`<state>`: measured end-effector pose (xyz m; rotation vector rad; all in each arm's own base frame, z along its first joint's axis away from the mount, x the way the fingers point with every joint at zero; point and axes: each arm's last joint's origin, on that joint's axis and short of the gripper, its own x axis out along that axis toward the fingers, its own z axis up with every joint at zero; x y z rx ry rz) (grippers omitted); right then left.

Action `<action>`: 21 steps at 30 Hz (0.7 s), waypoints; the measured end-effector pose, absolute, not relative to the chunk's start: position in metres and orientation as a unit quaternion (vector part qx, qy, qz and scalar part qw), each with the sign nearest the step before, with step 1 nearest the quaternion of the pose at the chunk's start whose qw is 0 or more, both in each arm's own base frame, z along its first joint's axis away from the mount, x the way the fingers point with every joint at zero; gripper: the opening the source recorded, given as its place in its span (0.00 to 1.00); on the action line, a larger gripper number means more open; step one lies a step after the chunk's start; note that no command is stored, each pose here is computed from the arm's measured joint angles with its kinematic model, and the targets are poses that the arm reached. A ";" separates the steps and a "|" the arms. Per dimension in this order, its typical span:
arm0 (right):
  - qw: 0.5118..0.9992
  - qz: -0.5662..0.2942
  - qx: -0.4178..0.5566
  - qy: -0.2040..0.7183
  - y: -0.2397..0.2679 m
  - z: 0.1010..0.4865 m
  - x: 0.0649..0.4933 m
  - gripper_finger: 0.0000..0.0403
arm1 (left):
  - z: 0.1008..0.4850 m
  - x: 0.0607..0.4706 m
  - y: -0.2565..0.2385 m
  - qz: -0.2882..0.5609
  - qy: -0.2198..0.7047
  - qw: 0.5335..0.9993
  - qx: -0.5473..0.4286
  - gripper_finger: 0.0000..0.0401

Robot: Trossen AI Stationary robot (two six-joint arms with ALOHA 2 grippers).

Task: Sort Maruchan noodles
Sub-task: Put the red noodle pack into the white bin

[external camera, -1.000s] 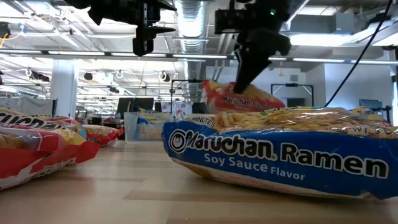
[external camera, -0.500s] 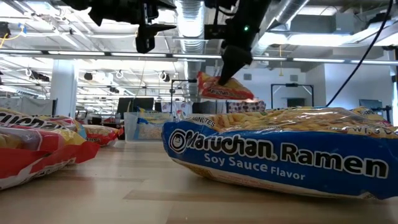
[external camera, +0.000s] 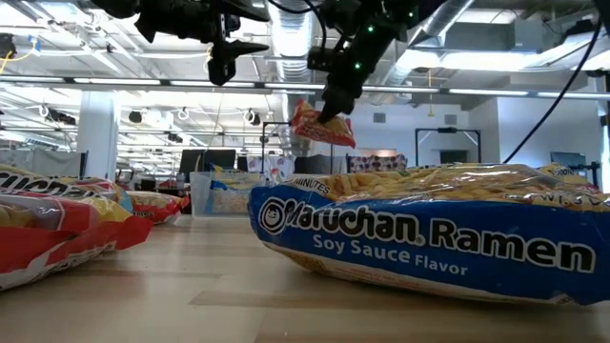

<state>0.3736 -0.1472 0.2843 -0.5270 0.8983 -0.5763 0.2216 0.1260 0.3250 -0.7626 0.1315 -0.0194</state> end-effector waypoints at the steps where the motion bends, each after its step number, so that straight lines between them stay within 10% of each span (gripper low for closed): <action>1: 0.826 -0.275 -0.251 0.424 -0.152 0.285 0.372 0.01 | 0.325 0.222 0.126 -0.007 0.063 0.927 -0.369 0.46; 21: 0.792 -0.266 -0.246 0.492 -0.188 0.210 0.392 0.01 | 0.324 0.220 0.130 0.023 0.056 0.931 -0.360 0.46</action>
